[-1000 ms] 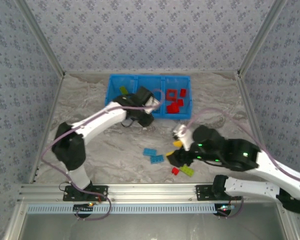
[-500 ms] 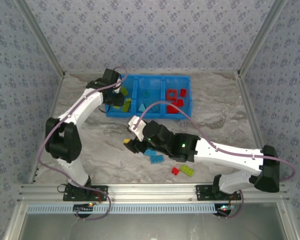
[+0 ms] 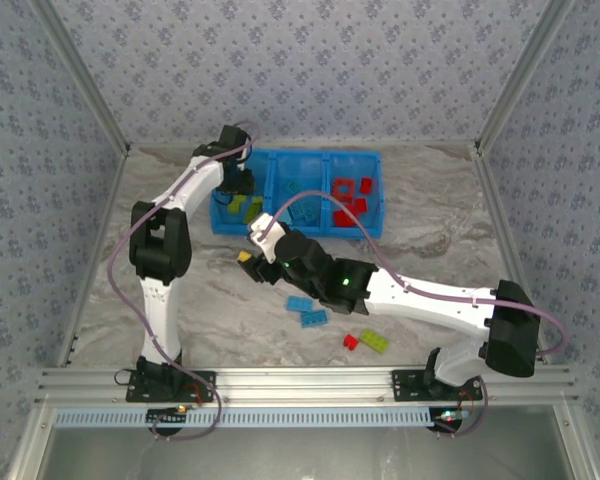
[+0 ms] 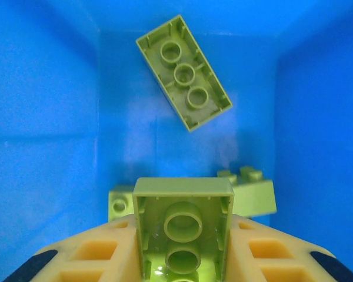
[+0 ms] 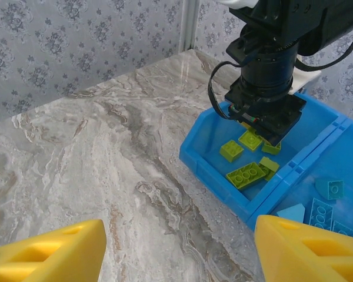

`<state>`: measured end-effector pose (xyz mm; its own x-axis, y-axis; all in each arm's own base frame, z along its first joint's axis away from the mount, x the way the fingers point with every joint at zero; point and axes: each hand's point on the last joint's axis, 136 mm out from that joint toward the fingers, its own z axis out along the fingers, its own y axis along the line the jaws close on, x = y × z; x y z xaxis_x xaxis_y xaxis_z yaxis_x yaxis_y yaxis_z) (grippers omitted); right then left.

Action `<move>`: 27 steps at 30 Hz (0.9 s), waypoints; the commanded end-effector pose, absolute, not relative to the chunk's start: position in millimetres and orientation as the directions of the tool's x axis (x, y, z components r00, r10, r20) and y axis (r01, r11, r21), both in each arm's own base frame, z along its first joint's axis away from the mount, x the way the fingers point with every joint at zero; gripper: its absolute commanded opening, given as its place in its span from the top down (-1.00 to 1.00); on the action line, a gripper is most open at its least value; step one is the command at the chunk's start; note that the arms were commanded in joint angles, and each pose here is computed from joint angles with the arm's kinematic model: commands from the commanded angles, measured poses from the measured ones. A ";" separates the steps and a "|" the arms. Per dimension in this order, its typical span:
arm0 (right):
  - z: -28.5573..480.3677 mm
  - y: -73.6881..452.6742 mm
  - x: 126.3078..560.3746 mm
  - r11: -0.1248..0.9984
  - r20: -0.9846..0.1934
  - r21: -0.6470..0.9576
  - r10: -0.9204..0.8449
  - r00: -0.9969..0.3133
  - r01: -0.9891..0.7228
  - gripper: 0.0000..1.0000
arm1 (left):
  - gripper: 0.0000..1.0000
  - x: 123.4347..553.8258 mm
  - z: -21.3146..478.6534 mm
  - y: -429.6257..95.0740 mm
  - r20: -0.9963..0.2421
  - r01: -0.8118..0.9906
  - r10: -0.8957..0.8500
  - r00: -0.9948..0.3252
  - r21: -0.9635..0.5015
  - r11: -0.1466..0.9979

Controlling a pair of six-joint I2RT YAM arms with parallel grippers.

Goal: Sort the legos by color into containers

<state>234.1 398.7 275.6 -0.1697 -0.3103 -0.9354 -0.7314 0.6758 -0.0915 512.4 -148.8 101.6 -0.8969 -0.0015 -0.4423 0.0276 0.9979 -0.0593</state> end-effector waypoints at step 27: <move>170.6 230.3 161.2 0.862 -0.575 -0.003 -0.416 -0.705 -0.506 -0.39 | -0.24 410.1 251.5 -179.1 -0.612 0.086 -0.109 -0.783 -0.281 0.956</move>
<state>184.6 261.0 202.9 -0.5939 -0.3801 -0.7091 -0.5456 0.8380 0.0077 450.7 -158.1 199.1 -0.8298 -0.0907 -0.5506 0.0207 0.9810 -0.1929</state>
